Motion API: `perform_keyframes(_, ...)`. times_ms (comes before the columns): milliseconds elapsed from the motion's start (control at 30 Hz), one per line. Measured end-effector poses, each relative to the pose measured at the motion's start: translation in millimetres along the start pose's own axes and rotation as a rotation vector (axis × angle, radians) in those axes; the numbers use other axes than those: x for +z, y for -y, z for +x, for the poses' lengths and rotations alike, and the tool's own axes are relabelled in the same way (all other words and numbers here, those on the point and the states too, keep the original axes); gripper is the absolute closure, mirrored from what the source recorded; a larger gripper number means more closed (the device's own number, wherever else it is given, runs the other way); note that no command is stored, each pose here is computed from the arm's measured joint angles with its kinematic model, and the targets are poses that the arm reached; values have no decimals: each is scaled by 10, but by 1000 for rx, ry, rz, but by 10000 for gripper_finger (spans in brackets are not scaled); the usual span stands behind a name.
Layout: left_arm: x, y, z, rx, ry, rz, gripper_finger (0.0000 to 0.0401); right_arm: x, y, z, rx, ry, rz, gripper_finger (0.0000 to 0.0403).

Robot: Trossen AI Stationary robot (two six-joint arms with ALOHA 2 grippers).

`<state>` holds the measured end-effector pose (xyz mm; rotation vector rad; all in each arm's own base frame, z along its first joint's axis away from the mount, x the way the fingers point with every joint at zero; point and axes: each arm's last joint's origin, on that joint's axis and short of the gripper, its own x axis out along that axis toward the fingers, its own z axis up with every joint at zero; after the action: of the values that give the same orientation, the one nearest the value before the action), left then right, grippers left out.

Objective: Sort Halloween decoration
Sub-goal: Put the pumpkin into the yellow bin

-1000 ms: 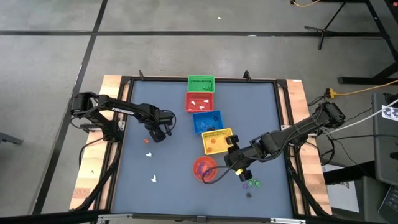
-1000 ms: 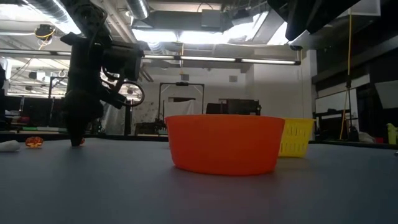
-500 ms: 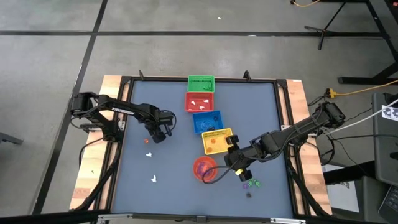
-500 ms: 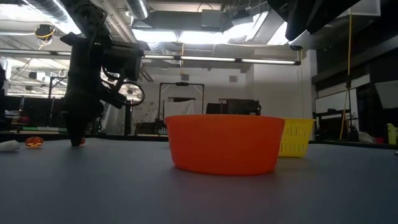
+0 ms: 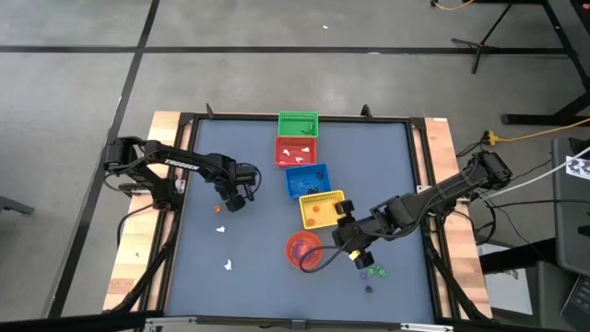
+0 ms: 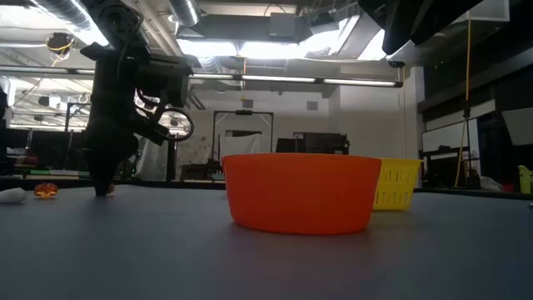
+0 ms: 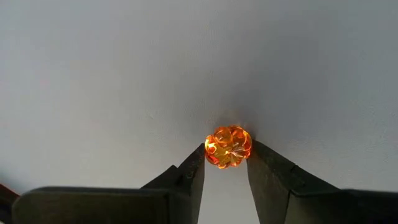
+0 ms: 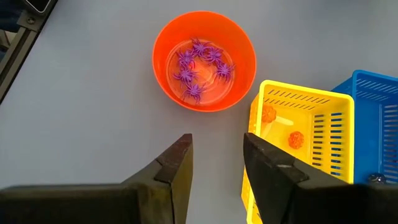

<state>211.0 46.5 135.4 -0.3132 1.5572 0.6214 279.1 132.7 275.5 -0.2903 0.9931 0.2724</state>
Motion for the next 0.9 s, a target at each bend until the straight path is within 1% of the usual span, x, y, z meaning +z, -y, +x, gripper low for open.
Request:
perform_keyframes(300, -1, 1, 0, -4, -2, 0, 311, 0, -1, 0, 0, 0, 0, 262)
perform_keyframes(567, -2, 1, -1, -4, -3, -1, 330, 0, 0, 0, 0, 0, 0, 262)
perform_keyframes(900, -2, 4, -1, -13, -7, -6, 330, -1, -1, 1, 0, 0, 0, 262)
